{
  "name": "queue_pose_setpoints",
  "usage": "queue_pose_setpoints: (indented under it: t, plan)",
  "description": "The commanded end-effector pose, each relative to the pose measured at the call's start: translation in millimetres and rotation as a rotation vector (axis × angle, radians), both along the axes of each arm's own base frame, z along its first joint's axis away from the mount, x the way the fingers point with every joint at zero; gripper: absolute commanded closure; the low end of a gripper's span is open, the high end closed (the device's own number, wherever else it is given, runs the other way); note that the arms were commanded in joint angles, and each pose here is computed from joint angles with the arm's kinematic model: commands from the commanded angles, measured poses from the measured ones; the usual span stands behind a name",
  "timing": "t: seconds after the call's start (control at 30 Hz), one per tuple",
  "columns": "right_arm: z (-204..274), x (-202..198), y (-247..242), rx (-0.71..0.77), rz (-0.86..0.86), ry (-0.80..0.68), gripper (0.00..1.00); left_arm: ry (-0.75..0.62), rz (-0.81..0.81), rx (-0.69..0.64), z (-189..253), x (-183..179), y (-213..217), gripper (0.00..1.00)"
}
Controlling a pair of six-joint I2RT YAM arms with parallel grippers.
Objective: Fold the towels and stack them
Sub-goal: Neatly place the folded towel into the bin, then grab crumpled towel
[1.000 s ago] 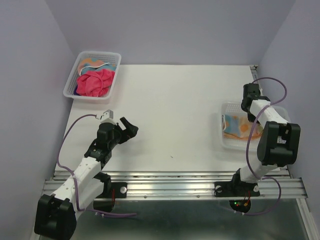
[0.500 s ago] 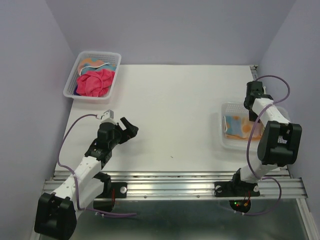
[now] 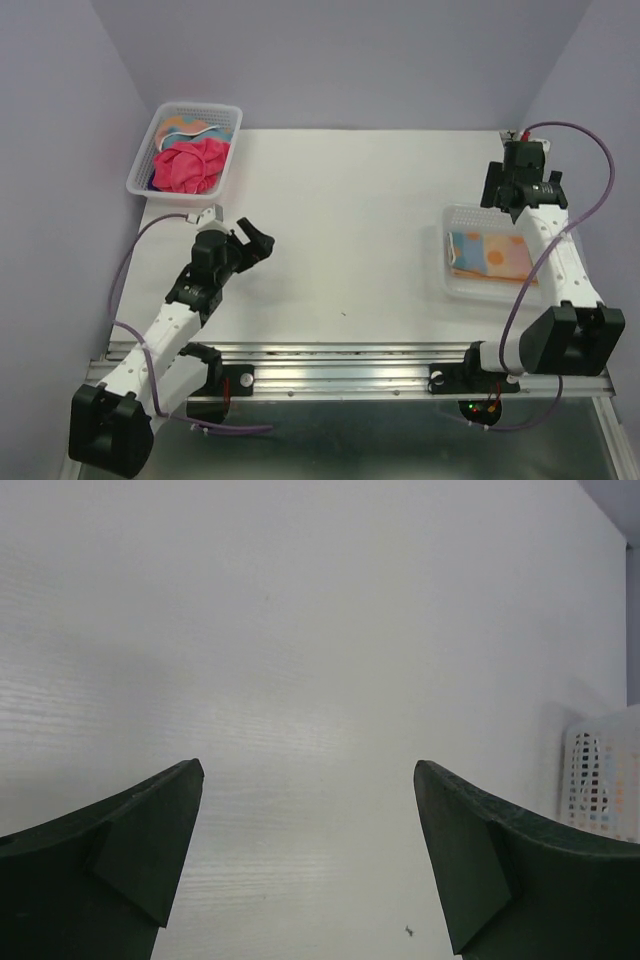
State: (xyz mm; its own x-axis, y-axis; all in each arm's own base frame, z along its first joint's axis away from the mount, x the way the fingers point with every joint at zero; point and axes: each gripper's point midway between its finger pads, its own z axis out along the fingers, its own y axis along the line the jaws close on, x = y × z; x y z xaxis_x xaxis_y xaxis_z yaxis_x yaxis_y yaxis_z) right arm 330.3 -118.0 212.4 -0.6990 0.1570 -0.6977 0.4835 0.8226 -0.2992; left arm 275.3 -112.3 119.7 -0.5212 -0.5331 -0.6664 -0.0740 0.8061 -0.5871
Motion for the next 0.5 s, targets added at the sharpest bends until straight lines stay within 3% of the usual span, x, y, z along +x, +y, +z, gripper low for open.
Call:
queue_pose_setpoints:
  t: [0.0,0.07,0.23,0.3,0.47]
  plan:
    - [64.3,49.3,110.2,0.21,0.332,-0.34,0.0,-0.191,0.108,0.024,96.4,47.1,9.9,0.01]
    - [73.7,60.3,174.7,0.311,0.534,-0.403,0.0,-0.198,0.207,0.085,115.1,62.2,27.5,0.01]
    - [62.9,70.9,256.1,0.387,0.721,-0.441,0.0,-0.188,0.322,0.213,156.0,118.4,61.2,0.01]
    - [53.9,71.6,288.7,0.429,0.8,-0.456,0.0,-0.15,0.369,0.259,157.6,147.8,95.3,0.01]
    - [32.0,80.2,310.5,0.447,0.843,-0.446,0.0,-0.081,0.363,0.286,142.6,204.0,135.2,0.01]
